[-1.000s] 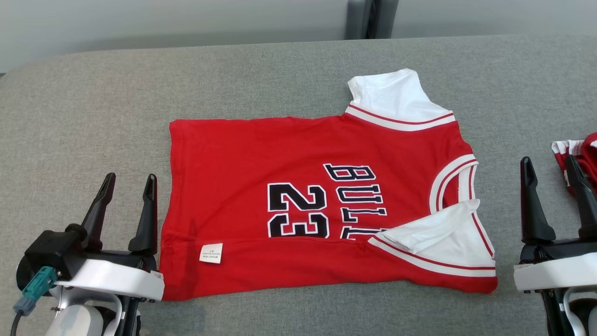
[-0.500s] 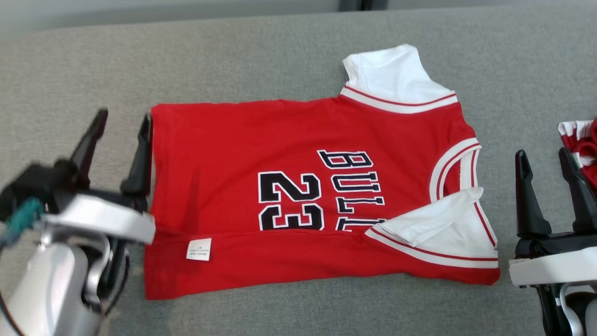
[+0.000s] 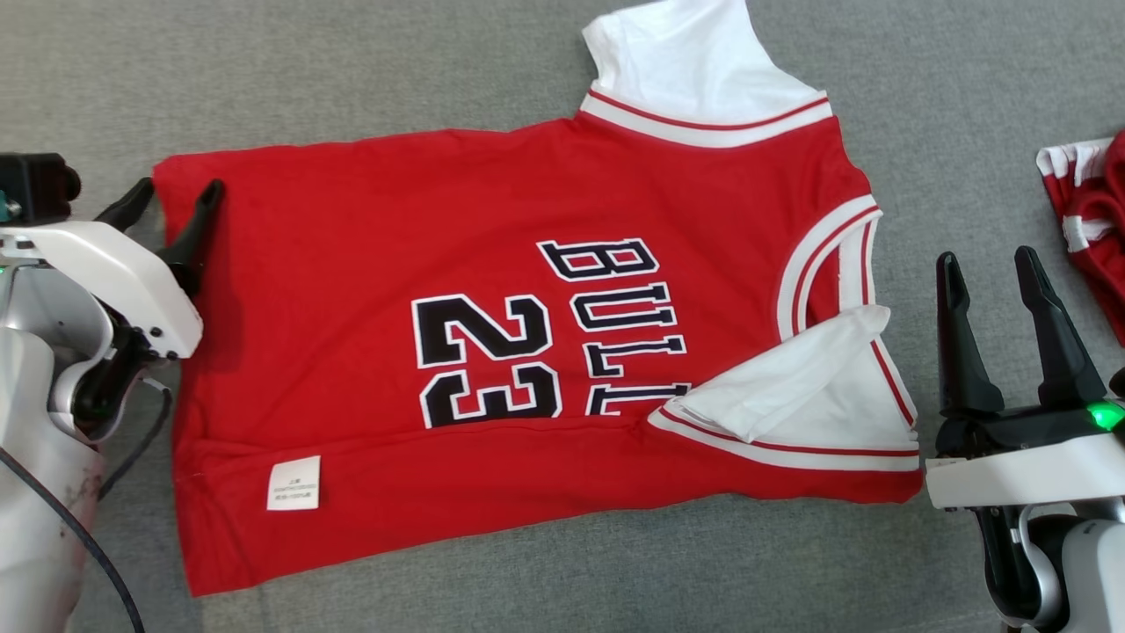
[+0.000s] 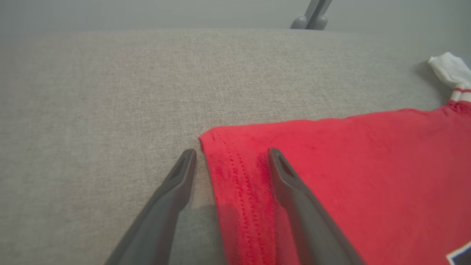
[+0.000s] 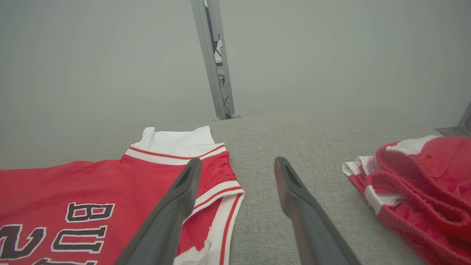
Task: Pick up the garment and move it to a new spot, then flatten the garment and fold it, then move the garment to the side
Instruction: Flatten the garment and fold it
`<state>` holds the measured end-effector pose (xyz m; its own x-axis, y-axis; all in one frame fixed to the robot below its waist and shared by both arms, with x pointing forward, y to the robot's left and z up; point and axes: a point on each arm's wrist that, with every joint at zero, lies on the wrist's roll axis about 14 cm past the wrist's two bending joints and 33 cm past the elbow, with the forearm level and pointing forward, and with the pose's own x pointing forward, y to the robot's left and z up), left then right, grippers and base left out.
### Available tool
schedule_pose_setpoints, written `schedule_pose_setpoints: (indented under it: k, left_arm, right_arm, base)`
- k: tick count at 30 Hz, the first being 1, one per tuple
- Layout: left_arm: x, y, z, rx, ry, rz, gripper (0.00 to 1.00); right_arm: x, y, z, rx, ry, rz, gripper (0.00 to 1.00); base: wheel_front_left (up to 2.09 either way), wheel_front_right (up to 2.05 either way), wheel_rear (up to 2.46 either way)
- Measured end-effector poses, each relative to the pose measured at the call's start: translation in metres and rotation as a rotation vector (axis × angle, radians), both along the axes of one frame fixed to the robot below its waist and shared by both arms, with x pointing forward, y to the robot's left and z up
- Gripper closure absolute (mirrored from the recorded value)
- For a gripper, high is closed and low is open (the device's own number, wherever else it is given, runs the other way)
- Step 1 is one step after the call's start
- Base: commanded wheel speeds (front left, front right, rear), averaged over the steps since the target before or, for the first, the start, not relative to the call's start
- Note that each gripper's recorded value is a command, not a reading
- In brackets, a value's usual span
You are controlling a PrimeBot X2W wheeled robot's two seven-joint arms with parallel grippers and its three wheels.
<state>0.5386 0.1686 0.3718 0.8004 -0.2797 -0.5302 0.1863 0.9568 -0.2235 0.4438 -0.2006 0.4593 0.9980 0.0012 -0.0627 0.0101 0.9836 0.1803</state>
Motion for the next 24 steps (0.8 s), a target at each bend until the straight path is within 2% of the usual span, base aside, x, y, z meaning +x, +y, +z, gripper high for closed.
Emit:
schedule_pose_setpoints:
  k: [5,6,7,14,19,24]
  left_arm:
    - [0.009,-0.002,-0.019,-0.031,0.058,0.014,0.0]
    - [0.01,-0.004,-0.022,-0.032,0.071,0.008,0.18]
    - [0.011,-0.005,-0.023,-0.034,0.076,0.005,1.0]
    - [0.016,-0.009,-0.024,-0.034,0.062,-0.018,1.0]
    - [0.021,-0.014,-0.019,-0.034,0.037,-0.042,1.0]
    - [0.025,-0.022,-0.014,-0.04,0.014,-0.068,1.0]
  right_arm:
    - [0.002,-0.006,-0.011,0.001,0.019,-0.018,0.0]
    - [0.003,-0.007,-0.011,0.0,0.019,-0.022,0.0]
    - [0.005,-0.008,-0.012,-0.001,0.021,-0.024,0.0]
    - [0.042,-0.009,0.007,-0.026,-0.048,-0.01,0.0]
    - [0.101,-0.022,0.023,-0.067,-0.066,0.012,0.0]
    - [0.162,-0.003,0.016,-0.083,-0.002,0.09,0.0]
  base:
    - [0.0,0.0,0.0]
    - [0.0,0.0,0.0]
    - [0.0,0.0,0.0]
    - [0.0,0.0,0.0]
    - [0.0,0.0,0.0]
    - [0.0,0.0,0.0]
